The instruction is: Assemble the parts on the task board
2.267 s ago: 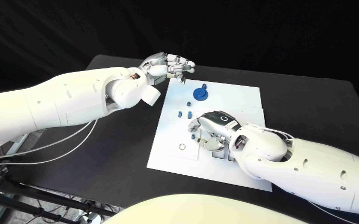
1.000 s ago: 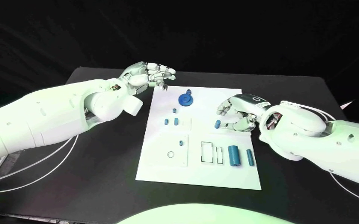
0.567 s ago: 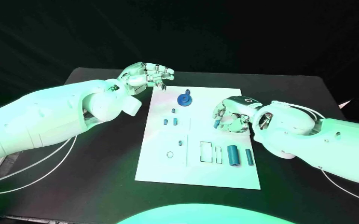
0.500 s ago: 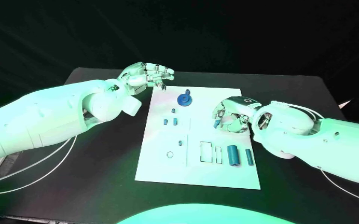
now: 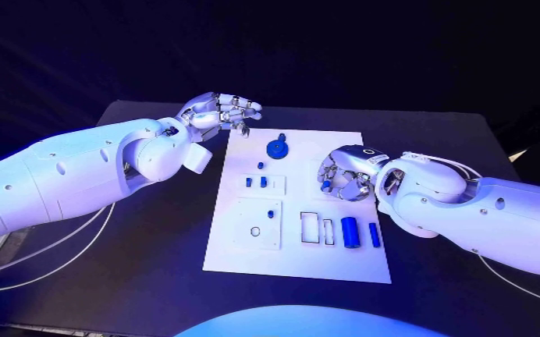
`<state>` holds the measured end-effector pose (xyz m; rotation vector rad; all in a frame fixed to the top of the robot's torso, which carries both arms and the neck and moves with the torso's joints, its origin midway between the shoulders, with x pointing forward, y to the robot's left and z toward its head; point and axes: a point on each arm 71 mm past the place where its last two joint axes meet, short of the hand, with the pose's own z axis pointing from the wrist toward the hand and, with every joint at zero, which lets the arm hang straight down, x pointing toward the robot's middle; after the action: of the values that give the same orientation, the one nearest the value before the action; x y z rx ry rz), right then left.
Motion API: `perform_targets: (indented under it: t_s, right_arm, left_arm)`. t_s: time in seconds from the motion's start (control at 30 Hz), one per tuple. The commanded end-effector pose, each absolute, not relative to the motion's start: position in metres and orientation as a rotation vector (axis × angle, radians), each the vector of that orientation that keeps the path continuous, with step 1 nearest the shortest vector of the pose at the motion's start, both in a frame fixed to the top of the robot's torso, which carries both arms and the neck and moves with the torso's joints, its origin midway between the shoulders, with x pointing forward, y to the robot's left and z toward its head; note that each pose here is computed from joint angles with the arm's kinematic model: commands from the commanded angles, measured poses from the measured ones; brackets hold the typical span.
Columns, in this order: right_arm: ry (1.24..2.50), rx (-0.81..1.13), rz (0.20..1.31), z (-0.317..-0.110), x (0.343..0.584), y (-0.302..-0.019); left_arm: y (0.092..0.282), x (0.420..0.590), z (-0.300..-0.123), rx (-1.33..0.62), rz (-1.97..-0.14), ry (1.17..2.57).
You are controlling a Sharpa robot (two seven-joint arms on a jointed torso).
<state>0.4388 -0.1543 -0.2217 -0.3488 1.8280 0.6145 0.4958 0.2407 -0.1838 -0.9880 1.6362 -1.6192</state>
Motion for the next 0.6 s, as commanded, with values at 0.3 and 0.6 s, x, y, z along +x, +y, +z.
perform_targets:
  t_s: [0.3, 0.6]
  right_arm:
    - [1.807, -0.364, 0.596, -0.2233, 0.4380, -0.1543]
    - [1.805, -0.338, 0.620, -0.2201, 0.4340, -0.1540]
  left_arm:
    - [0.2399, 0.4955, -0.1831, -0.985, -1.640, 1.644]
    - [0.2401, 0.4961, -0.1836, -0.985, -1.638, 1.647]
